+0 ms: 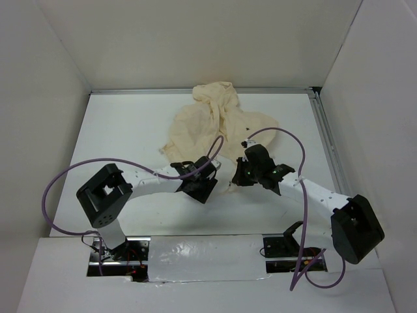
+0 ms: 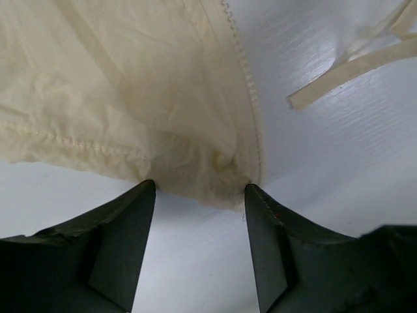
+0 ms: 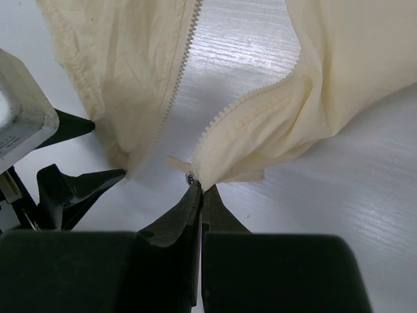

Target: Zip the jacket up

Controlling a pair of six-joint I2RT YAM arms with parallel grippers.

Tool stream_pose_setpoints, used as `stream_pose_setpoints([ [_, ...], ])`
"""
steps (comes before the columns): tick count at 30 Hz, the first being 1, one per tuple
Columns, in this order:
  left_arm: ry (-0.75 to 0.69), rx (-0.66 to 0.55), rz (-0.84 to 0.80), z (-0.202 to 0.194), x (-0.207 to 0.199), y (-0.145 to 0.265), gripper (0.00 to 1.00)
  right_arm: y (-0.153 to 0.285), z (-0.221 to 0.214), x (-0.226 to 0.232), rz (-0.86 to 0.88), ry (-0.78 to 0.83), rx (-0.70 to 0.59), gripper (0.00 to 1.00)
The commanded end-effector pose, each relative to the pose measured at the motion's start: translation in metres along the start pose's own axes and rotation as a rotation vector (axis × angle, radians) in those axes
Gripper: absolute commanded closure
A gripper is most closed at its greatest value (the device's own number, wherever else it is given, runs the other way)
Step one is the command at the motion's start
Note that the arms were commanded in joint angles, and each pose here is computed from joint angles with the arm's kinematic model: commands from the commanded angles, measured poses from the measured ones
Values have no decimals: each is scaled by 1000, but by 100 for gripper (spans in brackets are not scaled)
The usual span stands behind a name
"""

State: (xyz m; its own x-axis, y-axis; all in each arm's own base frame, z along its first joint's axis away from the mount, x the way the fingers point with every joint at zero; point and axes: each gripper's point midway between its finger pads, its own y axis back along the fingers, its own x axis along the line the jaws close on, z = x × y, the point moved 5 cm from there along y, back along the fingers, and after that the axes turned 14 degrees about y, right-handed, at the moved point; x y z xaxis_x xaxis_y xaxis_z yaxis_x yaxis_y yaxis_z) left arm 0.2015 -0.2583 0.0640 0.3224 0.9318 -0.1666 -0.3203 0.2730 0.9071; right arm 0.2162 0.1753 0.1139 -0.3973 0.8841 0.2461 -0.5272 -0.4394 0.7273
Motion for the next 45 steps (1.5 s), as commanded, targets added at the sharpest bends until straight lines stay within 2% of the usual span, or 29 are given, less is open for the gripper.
stream_pose_setpoints([
  [1, -39, 48, -8, -10, -3, -12, 32, 0, 3, -1, 4, -9, -26, 100],
  [4, -38, 73, 27, -15, -2, -18, 39, 1, 1, -2, 4, -15, -34, 100],
  [5, -35, 79, 37, -16, -3, -19, 58, 1, 0, -3, 2, -18, -33, 100],
  [7, -26, 90, 67, -17, -1, -21, 89, 2, 0, -4, -1, -17, -36, 100],
  [11, -23, 101, 75, -22, -4, -21, 100, 4, -1, -6, -13, -21, -46, 100],
  [16, 19, 53, 50, -10, -13, -10, 100, 7, 1, -10, -21, -47, -90, 100],
  [20, 173, -38, 52, 22, -29, 24, 100, 13, 6, -4, 48, -63, -154, 100],
  [24, 419, -117, 107, 56, -41, 82, 100, 33, 23, 13, 172, -32, -301, 100],
  [25, 441, -130, 79, 62, -46, 92, 100, 38, 25, 15, 190, -24, -330, 100],
  [26, 467, -175, 20, 74, -54, 112, 100, 51, 36, 21, 229, -7, -415, 100],
  [30, 611, -295, -112, 95, -64, 153, 100, 74, 46, 37, 364, -12, -557, 100],
  [32, 703, -362, -125, 101, -59, 168, 100, 83, 51, 38, 378, -22, -608, 100],
  [34, 756, -427, -140, 108, -57, 176, 100, 89, 58, 38, 385, -48, -652, 100],
  [39, 806, -547, -238, 115, -53, 189, 100, 105, 70, 58, 567, -58, -725, 100],
  [45, 847, -616, -351, 119, -56, 190, 100, 105, 75, 71, 712, -61, -759, 100],
])
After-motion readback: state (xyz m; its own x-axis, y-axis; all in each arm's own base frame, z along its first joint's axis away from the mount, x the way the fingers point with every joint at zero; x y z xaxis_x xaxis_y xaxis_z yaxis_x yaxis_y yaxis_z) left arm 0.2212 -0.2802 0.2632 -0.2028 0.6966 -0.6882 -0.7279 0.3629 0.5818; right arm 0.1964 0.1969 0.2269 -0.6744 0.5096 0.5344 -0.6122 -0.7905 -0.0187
